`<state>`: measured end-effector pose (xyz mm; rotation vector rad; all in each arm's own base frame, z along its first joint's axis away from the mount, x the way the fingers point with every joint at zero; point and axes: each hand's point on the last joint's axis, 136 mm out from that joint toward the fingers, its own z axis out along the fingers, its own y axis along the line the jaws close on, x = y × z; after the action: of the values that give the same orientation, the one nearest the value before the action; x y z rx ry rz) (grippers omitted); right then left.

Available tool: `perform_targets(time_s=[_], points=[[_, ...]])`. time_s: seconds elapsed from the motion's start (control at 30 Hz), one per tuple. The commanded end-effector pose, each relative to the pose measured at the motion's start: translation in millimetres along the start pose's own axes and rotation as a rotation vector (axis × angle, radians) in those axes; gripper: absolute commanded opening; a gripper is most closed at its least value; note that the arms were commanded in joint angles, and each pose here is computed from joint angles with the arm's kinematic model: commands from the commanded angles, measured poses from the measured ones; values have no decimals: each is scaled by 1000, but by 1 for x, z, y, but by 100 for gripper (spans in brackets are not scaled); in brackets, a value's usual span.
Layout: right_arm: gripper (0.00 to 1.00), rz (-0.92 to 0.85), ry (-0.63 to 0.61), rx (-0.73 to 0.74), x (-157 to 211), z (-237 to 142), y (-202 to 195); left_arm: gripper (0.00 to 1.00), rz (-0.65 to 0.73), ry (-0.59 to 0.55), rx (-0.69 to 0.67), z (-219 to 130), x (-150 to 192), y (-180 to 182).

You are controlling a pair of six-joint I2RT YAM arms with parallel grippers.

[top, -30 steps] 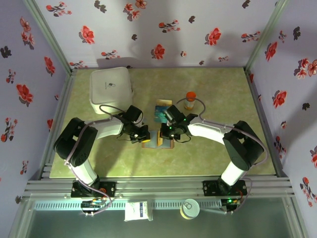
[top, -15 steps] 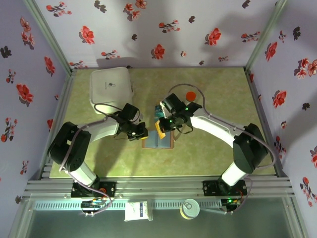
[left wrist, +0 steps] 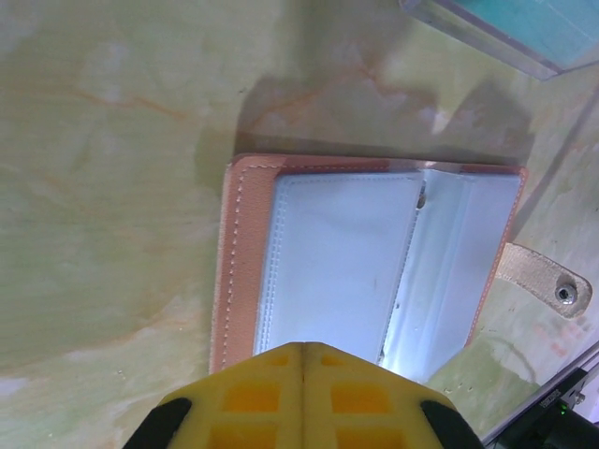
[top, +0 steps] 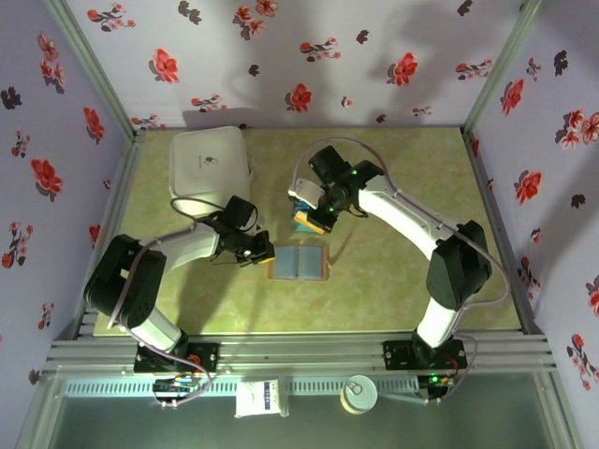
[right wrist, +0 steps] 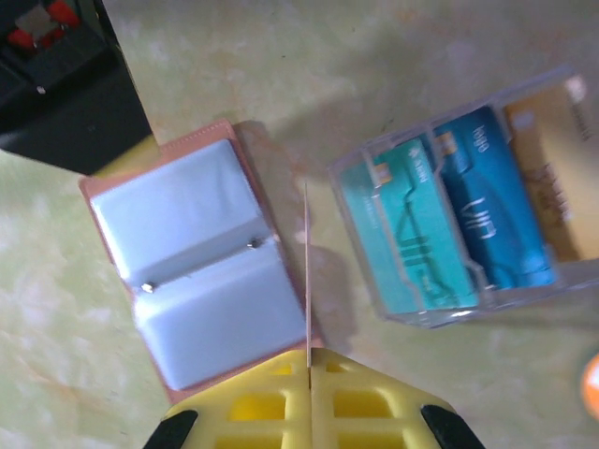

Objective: Take the credit cards out of the card holder

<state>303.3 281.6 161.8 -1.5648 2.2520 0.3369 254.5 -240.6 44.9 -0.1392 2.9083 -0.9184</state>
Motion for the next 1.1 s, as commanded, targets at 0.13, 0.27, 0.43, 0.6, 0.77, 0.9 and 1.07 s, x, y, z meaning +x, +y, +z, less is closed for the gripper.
perform_targets(time_s=[0.13, 0.27, 0.43, 0.6, 0.77, 0.9, 1.07], points=[[0, -180, 53, -24, -9, -1, -44, 3, -28, -12, -27, -10, 2, 13], [0, -194, 69, -43, -16, 6, -63, 3, -32, -11, -30, -11, 2, 17], [0, -193, 59, -61, -26, 14, -88, 3, -47, -10, -35, -12, 3, 21], [0, -194, 50, -70, -29, 23, -107, 3, -57, -11, -39, -14, 3, 25], [0, -213, 60, -85, -25, 35, -113, 3, -66, -7, -45, -13, 3, 28], [0, -214, 56, -96, -23, 41, -115, 3, -71, -2, -51, -12, 4, 31], [2, -203, 59, -108, -21, 53, -117, 4, -72, -4, -52, -12, 3, 32]])
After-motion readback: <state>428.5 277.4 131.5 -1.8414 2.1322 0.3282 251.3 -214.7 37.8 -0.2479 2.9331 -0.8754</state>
